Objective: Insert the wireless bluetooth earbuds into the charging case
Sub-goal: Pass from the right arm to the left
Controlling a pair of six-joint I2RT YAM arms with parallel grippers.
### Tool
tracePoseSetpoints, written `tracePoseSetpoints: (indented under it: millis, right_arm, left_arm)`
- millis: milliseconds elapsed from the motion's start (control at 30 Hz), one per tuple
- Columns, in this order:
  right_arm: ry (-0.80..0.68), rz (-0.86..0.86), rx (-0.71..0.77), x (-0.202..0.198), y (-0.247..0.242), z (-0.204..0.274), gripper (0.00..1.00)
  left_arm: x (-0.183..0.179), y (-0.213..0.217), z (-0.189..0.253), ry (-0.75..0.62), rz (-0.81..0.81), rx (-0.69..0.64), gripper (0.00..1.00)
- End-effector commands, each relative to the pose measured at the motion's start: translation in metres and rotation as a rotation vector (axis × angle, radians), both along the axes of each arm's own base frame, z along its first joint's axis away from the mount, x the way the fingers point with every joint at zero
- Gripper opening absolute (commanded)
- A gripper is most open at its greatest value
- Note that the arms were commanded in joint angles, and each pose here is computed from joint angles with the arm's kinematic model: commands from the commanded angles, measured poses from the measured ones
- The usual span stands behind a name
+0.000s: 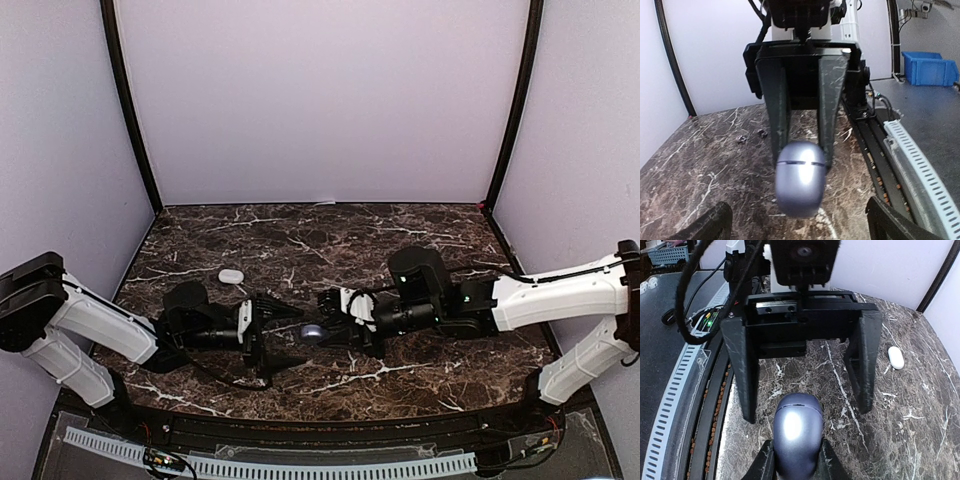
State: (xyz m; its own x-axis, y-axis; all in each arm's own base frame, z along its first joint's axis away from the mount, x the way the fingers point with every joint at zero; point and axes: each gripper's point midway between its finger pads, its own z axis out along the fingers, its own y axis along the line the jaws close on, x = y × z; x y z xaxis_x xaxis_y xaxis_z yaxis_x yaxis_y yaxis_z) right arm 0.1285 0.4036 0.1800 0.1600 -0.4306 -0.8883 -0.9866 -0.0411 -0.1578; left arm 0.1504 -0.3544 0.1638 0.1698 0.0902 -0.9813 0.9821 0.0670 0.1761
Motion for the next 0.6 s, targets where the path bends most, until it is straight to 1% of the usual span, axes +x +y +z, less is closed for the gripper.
tracePoseSetpoints:
  millis: [0,200,300,400,567]
  right_arm:
    - [-0.085,0.038,0.034,-0.006,0.010,0.011,0.16]
    - [-0.086,0.042,0.035,-0.008,0.013,0.009,0.16]
    - [-0.086,0.032,0.016,-0.007,0.015,0.005,0.16]
    - [-0.095,0.028,0.005,-0.007,0.015,0.002,0.16]
    - [-0.102,0.025,0.003,-0.007,0.015,0.000,0.16]
  left_arm:
    - [0.018,-0.003,-0.006,-0.064,0.079,0.078,0.88]
    - [0.013,-0.006,-0.009,-0.048,0.038,0.078,0.73]
    - [0.008,-0.008,-0.008,-0.028,0.014,0.063,0.71]
    - [-0.004,-0.010,-0.007,-0.015,-0.057,0.052,0.70]
    - [-0.016,-0.009,-0.006,-0.027,-0.128,0.038,0.69]
